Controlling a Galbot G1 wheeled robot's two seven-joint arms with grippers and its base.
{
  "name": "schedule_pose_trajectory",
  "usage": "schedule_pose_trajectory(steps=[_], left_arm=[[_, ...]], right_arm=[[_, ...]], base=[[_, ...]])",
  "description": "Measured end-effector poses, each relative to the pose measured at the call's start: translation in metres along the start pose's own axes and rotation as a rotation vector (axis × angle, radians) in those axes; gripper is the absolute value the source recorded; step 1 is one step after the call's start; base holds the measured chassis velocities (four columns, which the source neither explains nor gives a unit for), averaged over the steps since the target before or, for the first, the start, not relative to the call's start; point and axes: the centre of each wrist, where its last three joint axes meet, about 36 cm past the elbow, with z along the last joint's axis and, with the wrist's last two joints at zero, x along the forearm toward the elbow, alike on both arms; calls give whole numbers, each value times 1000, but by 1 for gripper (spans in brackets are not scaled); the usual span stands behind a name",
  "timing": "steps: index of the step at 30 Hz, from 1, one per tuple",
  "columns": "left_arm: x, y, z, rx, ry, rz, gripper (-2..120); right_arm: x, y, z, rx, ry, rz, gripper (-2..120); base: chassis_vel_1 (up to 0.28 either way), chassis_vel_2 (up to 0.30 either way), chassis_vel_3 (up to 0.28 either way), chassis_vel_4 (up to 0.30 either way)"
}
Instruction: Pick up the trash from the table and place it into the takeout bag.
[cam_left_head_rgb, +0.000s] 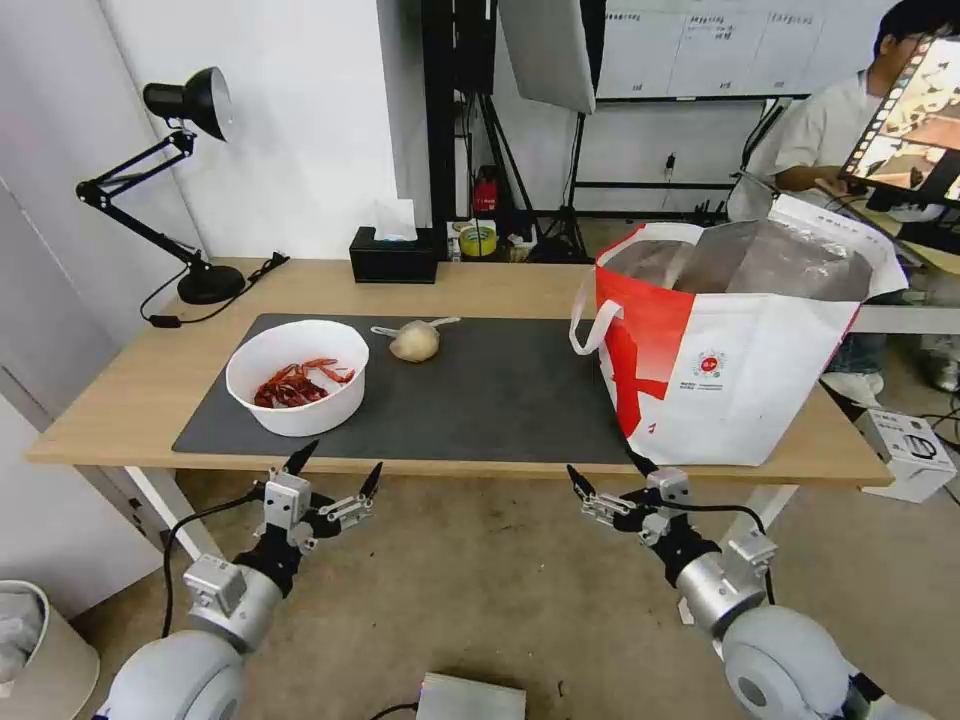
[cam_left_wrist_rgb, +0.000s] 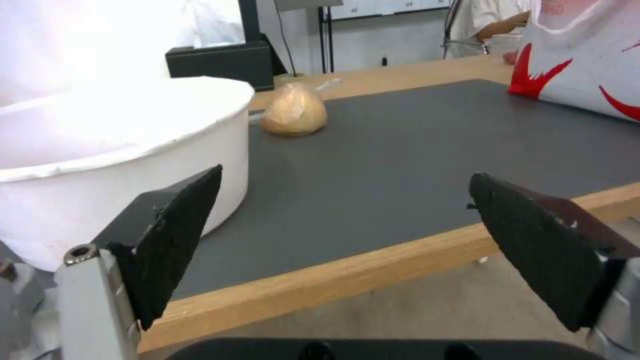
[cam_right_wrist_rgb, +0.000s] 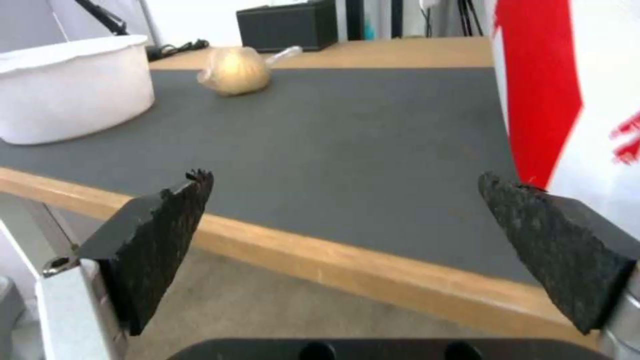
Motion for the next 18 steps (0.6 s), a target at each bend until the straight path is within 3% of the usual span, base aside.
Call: schedule_pose_trajectory(steps=[7, 11, 18], left_arm=[[-2, 0, 0, -1, -1, 6, 100], [-2, -1, -1, 1, -6, 9, 100], [2, -2, -4, 5, -10, -2, 100]], right_arm=[[-25, -4, -9, -20, 11, -47, 100], [-71, -7, -24, -30, -11, -118, 100], [-163, 7, -59, -33, -36, -201, 100]], base=[[0, 0, 0, 0], [0, 0, 0, 0], [0, 0, 0, 0]])
